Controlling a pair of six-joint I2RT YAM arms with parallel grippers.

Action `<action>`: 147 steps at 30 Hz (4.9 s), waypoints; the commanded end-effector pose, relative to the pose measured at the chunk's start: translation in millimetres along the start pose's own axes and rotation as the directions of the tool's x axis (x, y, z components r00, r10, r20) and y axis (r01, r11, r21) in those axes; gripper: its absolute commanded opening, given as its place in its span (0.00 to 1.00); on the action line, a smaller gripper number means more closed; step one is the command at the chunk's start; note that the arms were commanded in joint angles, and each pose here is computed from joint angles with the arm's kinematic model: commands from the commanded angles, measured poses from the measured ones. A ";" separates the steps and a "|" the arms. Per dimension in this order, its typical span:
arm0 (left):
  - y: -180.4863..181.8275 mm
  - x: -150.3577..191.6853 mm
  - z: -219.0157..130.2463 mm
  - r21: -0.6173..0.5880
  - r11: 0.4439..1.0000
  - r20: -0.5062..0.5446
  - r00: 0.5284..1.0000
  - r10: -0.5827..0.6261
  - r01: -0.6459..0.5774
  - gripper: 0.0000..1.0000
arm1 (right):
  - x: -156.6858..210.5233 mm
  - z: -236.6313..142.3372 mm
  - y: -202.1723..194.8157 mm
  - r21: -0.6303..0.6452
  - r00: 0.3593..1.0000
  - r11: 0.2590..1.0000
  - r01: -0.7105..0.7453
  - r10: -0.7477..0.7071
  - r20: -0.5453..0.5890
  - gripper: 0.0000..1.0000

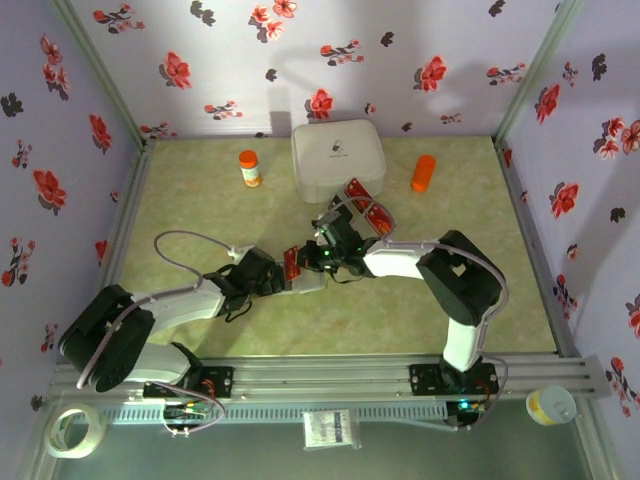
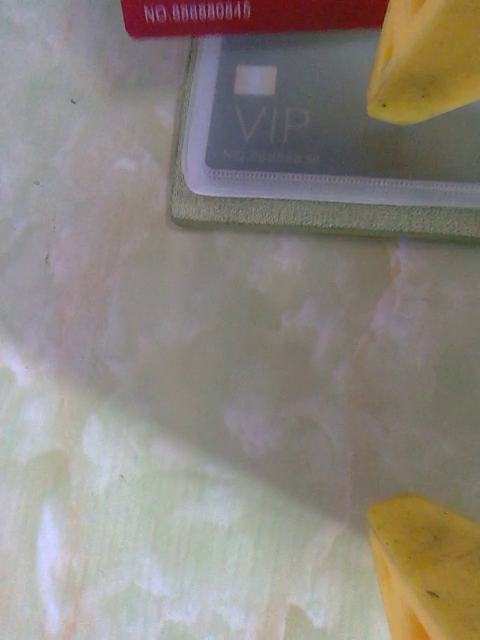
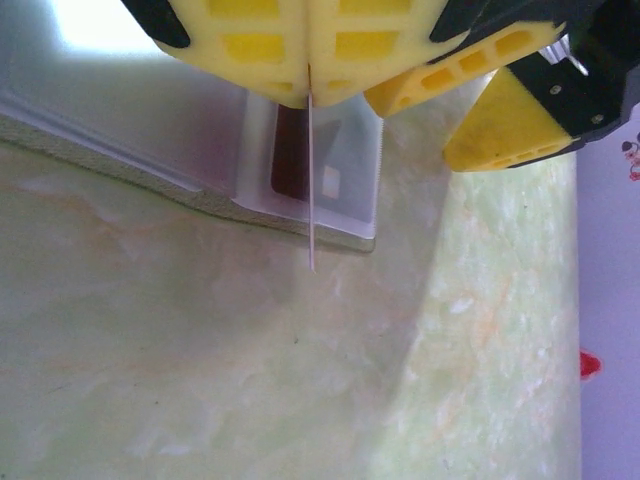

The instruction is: Put the credit cards into the card holder

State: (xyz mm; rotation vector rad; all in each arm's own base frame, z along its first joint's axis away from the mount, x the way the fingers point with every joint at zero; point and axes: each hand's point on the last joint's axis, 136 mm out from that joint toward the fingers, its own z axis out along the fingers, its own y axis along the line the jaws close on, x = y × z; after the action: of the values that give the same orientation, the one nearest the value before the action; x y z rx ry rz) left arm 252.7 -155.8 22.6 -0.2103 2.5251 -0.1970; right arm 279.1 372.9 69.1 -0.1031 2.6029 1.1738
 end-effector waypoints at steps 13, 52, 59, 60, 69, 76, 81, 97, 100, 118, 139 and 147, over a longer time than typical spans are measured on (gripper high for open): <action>48.0 44.4 9.3 -0.196 0.980 -0.155 0.988 -0.008 -0.023 0.97 | -10.4 -32.3 -2.9 -0.079 0.985 0.996 -0.044 0.056 0.162 0.00; 55.1 46.5 5.7 -0.214 0.977 -0.138 0.990 -0.021 -0.009 0.96 | 13.1 -4.1 -30.1 -0.169 0.970 0.979 -0.110 0.143 0.196 0.00; 55.6 46.3 5.5 -0.215 0.977 -0.136 0.991 -0.018 -0.011 0.96 | 17.5 -3.7 -32.0 -0.170 0.970 0.978 -0.117 0.150 0.192 0.00; 55.5 46.1 5.4 -0.215 0.977 -0.135 0.991 -0.018 -0.012 0.96 | 18.3 -3.7 -32.4 -0.169 0.970 0.978 -0.118 0.150 0.191 0.00; 56.5 47.3 5.4 -0.216 0.976 -0.136 0.991 -0.019 -0.011 0.96 | 22.4 -2.0 -27.2 -0.187 0.973 0.975 -0.119 0.151 0.172 0.00; 56.6 46.6 5.3 -0.217 0.976 -0.133 0.991 -0.018 -0.011 0.96 | 26.1 -2.5 -34.3 -0.160 0.973 0.979 -0.130 0.158 0.171 0.00; 56.4 46.2 5.1 -0.216 0.976 -0.132 0.991 -0.020 -0.009 0.96 | 32.5 -2.9 -43.2 -0.112 0.974 0.984 -0.142 0.159 0.159 0.00; 57.5 45.5 4.2 -0.220 0.975 -0.128 0.992 -0.018 -0.011 0.96 | 48.2 1.4 -51.1 -0.029 0.984 0.988 -0.150 0.153 0.096 0.00; 56.9 45.0 4.0 -0.218 0.976 -0.127 0.992 -0.018 -0.011 0.96 | 49.5 2.2 -50.3 -0.026 0.984 0.988 -0.151 0.153 0.088 0.00; 57.3 45.0 4.4 -0.221 0.975 -0.127 0.992 -0.018 -0.011 0.96 | 58.6 -0.7 -60.1 0.028 0.982 0.983 -0.182 0.179 0.066 0.00; 58.1 45.7 4.2 -0.221 0.975 -0.126 0.992 -0.019 -0.010 0.96 | 70.0 16.9 -60.6 0.050 0.981 0.981 -0.190 0.192 -0.036 0.00; 57.4 45.0 4.5 -0.220 0.976 -0.124 0.992 -0.019 -0.008 0.96 | 71.0 21.4 -60.7 0.063 0.981 0.981 -0.184 0.187 -0.054 0.00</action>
State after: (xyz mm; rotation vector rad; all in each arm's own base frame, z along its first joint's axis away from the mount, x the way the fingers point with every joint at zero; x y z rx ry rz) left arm 254.0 -152.5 22.3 -0.2887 2.5149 -0.1758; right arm 249.4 363.5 30.7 0.1328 2.5712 1.3014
